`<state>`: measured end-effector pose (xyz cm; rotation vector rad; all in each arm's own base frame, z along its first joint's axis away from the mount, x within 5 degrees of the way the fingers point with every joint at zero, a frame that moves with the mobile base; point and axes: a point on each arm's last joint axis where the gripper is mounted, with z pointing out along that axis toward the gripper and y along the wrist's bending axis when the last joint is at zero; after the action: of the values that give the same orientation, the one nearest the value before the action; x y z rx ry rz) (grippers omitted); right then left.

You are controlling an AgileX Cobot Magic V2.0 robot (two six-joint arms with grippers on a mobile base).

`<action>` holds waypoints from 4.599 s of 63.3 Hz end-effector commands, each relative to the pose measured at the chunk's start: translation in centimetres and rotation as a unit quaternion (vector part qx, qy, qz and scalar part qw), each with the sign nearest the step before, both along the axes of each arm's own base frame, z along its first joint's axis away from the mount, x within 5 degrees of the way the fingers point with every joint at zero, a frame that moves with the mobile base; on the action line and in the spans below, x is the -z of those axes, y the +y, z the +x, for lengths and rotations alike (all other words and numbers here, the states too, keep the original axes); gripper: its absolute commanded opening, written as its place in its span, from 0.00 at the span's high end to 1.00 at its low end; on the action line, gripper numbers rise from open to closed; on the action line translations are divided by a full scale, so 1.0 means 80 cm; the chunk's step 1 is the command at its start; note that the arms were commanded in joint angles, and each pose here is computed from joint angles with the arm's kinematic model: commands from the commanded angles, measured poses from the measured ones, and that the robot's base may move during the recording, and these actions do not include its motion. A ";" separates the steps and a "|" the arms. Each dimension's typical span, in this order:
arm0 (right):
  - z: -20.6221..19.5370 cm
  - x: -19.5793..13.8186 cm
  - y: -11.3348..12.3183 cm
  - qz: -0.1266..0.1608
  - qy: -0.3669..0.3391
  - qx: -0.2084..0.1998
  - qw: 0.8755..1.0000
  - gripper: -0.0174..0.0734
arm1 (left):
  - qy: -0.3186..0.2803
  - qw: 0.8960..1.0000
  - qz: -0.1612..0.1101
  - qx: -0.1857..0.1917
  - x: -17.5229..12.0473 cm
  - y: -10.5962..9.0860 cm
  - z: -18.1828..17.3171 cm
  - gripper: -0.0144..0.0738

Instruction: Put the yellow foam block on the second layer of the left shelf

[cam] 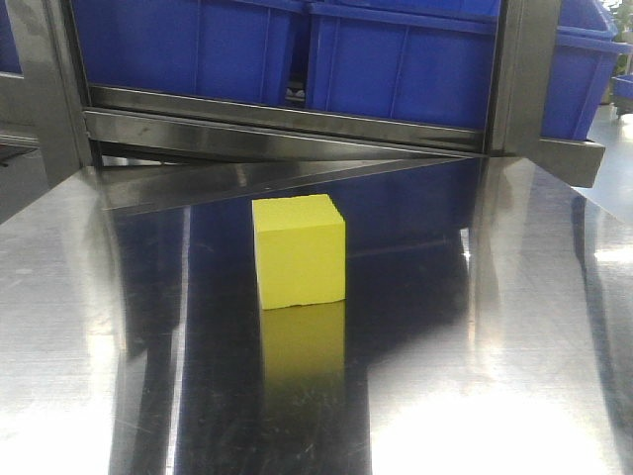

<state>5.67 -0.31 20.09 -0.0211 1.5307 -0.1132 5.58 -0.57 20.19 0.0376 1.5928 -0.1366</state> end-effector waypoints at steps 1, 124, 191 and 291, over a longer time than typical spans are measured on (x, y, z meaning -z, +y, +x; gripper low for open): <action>-0.004 -0.021 -0.001 -0.006 -0.063 0.006 0.998 0.75 | -0.036 0.999 -0.011 0.007 0.001 -0.001 0.000 0.68; 0.148 -0.237 0.126 -0.046 0.299 -0.281 0.911 0.12 | -0.036 0.999 -0.011 0.007 0.001 -0.001 0.000 0.68; 0.286 -0.150 0.357 0.013 0.531 -0.165 0.831 0.12 | -0.036 0.999 -0.011 0.007 0.001 -0.001 0.000 0.68; 0.344 -0.131 0.297 0.002 0.550 -0.120 0.827 0.45 | -0.036 0.999 -0.011 0.007 0.001 -0.001 0.000 0.68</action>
<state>33.23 25.83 25.27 -0.3200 2.8007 0.1039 5.58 -0.57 20.19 0.0376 1.5928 -0.1366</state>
